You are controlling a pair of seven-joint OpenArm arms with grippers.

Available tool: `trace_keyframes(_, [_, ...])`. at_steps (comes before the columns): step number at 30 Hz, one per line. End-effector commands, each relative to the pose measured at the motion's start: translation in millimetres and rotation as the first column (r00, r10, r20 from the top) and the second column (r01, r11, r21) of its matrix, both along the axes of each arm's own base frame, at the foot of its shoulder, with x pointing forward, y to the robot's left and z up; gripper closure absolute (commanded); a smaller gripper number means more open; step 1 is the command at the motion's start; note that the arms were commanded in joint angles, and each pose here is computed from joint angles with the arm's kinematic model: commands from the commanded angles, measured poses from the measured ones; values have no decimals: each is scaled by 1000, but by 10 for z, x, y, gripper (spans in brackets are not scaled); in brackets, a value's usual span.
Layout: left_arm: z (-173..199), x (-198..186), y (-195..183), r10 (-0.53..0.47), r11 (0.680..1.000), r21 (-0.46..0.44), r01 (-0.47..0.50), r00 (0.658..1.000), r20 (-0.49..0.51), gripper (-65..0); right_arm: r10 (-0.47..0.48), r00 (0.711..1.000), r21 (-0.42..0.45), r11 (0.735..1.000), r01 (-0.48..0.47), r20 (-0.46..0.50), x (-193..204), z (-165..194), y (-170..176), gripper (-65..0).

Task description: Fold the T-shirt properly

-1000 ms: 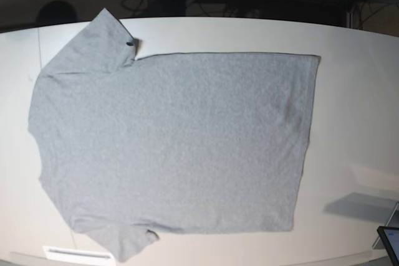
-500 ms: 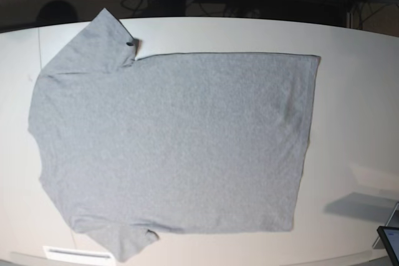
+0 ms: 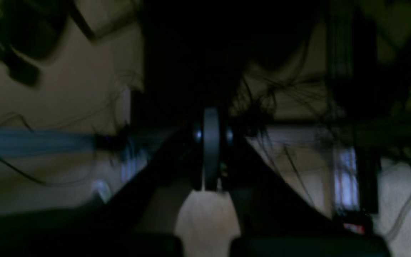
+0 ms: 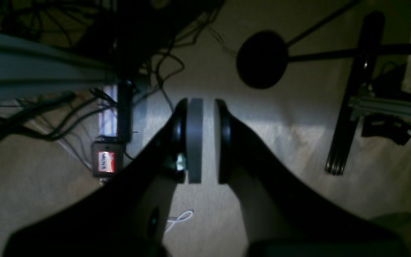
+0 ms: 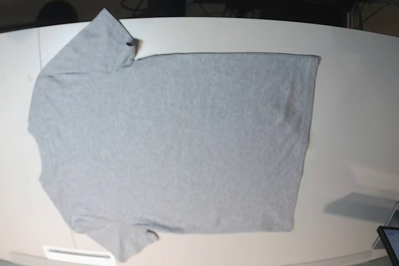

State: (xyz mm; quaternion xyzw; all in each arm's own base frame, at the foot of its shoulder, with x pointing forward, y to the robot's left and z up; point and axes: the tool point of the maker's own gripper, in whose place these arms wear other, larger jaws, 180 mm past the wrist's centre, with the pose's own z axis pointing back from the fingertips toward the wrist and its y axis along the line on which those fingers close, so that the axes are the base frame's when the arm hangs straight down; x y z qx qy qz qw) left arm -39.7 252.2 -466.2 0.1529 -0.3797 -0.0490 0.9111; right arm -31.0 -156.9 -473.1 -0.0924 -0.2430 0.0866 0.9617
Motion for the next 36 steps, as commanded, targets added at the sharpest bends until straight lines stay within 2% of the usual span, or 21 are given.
trace_keyframes(1, [152,-20,44,-12,1000,23,11,999,31,0,-3,1000,-13,1000,3,12,-37,102,-33,-62])
trace_keyframes(8, [867,333,-38,-117,992,76,103,970,211,0,20,990,-47,999,-14,137,246,688,-85,-62])
trace_keyframes(11, [1121,472,-121,-139,989,85,121,953,267,0,16,985,-88,996,-1,172,362,850,-219,-62])
trace_keyframes(16, [1531,816,-90,-80,997,49,66,917,391,0,-27,977,-170,983,65,213,682,907,-562,-62])
trace_keyframes(22, [1652,1236,357,-21,993,117,-24,931,363,0,-52,947,-207,971,122,316,1217,1017,-808,-64])
trace_keyframes(25, [1658,1368,570,30,986,144,-88,933,360,0,-11,950,-162,985,64,311,1542,989,-754,-65])
trace_keyframes(28, [1727,1471,637,37,983,154,-103,923,383,0,33,960,-141,990,7,278,1818,983,-797,-65])
trace_keyframes(32, [1788,1650,631,10,989,132,-71,908,419,0,15,966,-176,984,32,260,2083,1109,-1130,-67])
trace_keyframes(36, [1778,1821,675,28,989,119,-85,909,416,0,35,980,-200,980,4,195,2204,1180,-1306,-67])
